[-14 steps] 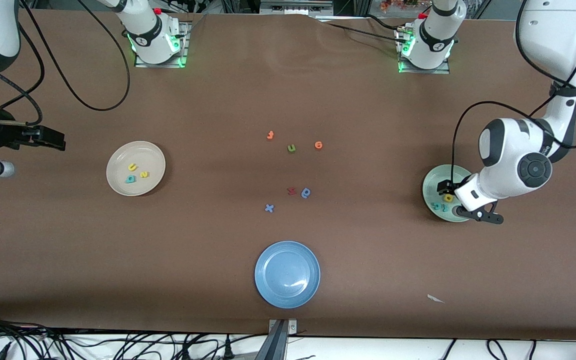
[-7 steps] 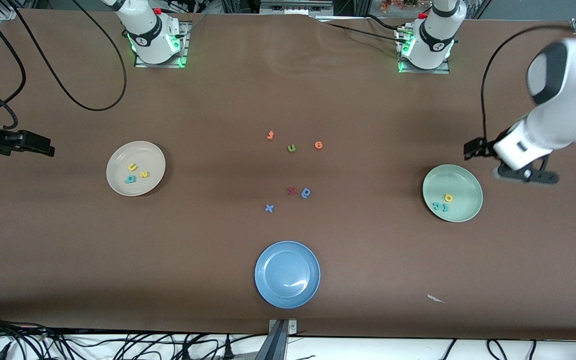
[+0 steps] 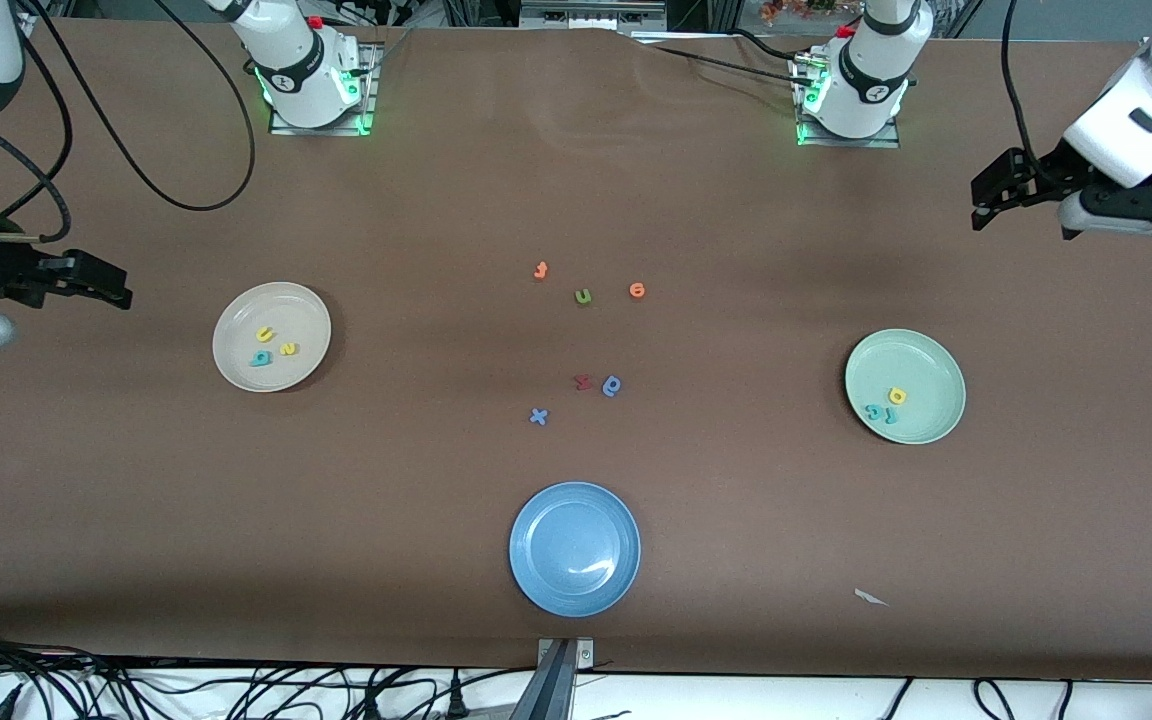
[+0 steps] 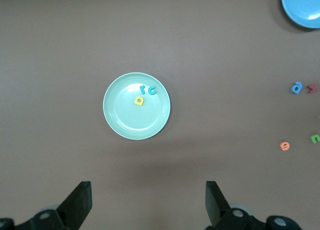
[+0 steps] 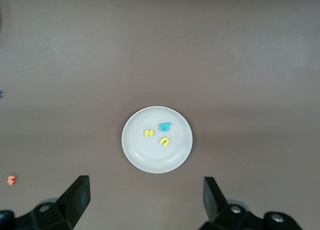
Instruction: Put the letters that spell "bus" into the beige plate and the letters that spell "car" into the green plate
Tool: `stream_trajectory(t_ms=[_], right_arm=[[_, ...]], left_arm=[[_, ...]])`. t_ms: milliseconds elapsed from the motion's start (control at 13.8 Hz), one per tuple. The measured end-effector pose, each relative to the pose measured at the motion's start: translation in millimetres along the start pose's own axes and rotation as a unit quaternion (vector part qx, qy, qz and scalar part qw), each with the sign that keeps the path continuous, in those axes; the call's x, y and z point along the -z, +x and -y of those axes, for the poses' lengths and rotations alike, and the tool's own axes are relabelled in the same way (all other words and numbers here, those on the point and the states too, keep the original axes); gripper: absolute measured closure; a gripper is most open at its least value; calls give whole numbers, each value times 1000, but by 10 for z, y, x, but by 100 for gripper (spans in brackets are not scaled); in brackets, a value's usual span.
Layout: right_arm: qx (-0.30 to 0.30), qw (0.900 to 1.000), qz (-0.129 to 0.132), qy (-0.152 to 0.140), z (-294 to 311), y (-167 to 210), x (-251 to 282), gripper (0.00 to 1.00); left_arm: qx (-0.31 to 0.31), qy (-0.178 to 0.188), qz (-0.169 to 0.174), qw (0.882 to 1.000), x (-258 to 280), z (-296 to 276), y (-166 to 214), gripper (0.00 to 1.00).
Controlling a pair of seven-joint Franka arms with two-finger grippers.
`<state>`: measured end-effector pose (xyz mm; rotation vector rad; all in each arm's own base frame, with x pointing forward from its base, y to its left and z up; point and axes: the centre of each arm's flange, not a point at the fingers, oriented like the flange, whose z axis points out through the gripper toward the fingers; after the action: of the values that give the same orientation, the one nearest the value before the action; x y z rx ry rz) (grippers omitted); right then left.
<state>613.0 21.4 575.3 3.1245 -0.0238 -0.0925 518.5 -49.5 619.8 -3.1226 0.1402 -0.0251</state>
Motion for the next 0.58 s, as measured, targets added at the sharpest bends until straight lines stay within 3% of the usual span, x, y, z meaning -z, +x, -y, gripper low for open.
stream_trajectory(t_ms=[580], right_arm=[[-15, 1000, 6, 1, 147, -12, -62, 0]], left_arm=[[34, 0, 3, 999, 226, 82, -53, 0]])
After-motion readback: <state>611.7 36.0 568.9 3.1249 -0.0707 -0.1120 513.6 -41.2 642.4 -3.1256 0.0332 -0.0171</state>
